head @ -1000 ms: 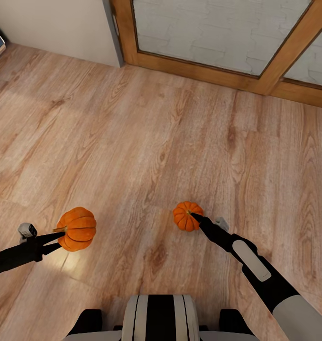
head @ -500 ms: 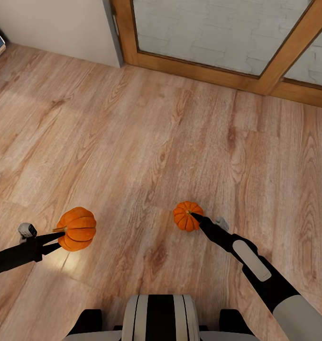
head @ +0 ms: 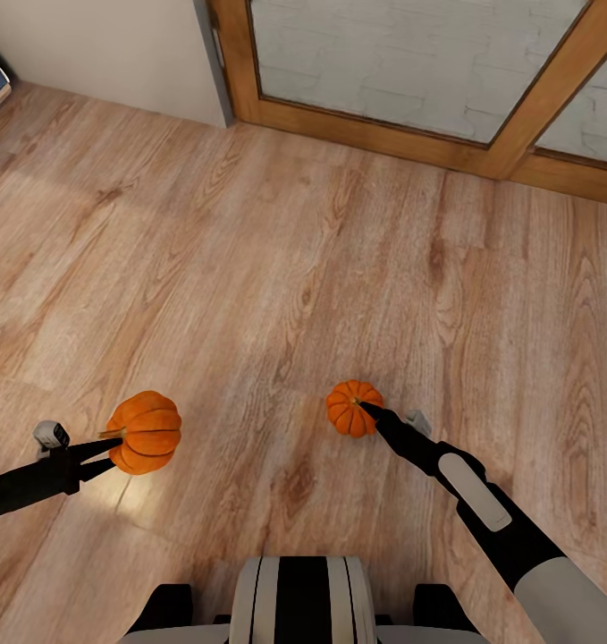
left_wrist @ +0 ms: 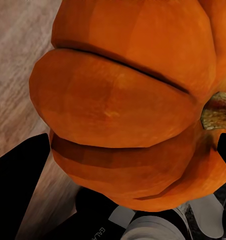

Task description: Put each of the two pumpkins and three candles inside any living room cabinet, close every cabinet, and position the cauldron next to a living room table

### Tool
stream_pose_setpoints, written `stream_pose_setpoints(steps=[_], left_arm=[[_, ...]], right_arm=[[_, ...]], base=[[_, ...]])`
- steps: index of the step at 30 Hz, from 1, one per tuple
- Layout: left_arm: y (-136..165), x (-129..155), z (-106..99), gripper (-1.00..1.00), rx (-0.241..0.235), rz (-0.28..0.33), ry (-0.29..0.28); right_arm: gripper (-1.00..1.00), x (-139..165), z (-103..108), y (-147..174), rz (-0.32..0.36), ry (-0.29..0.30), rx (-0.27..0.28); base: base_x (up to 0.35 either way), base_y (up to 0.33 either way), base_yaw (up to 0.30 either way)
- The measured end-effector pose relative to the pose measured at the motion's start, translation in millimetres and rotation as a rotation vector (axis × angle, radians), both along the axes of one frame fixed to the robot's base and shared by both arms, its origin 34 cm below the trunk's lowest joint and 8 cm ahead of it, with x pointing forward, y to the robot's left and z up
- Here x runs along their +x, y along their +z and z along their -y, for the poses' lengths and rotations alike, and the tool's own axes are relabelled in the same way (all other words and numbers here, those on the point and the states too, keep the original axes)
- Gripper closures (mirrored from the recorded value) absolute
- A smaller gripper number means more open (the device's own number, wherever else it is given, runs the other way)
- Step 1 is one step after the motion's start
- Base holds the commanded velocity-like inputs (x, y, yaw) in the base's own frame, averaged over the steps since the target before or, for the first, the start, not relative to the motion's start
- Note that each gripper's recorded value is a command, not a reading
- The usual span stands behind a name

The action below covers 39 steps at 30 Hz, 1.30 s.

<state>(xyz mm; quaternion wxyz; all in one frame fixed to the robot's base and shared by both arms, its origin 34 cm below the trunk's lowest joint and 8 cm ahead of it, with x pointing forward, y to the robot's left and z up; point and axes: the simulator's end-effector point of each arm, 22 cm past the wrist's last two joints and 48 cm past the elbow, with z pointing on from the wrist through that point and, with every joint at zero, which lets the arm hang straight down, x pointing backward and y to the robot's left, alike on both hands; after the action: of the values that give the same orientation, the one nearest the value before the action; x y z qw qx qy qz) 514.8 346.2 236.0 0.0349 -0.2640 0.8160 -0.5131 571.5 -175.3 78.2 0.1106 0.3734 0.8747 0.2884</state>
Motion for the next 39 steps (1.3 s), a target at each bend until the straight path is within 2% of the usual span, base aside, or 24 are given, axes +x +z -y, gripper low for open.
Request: stream_pose_setpoints(steps=[27,34,39], left_arm=[[3.7,1.9,0.0,1.0,0.0,0.008,-0.001],[11.1,5.8,0.2,1.0,0.0,0.024,0.0],[21.1,11.0,0.5,1.0,-0.002,0.045,0.0]], right_arm=[[1.0,-0.9,2.8,0.3,-0.005,-0.001,-0.007],[1.0,-3.0,7.9,1.1,-0.011,0.0,-0.021],[1.0,5.3,9.1,11.4,0.01,0.001,-0.023]], base=[[0.0,0.0,0.0],[0.0,0.0,0.0],[0.0,0.0,0.0]])
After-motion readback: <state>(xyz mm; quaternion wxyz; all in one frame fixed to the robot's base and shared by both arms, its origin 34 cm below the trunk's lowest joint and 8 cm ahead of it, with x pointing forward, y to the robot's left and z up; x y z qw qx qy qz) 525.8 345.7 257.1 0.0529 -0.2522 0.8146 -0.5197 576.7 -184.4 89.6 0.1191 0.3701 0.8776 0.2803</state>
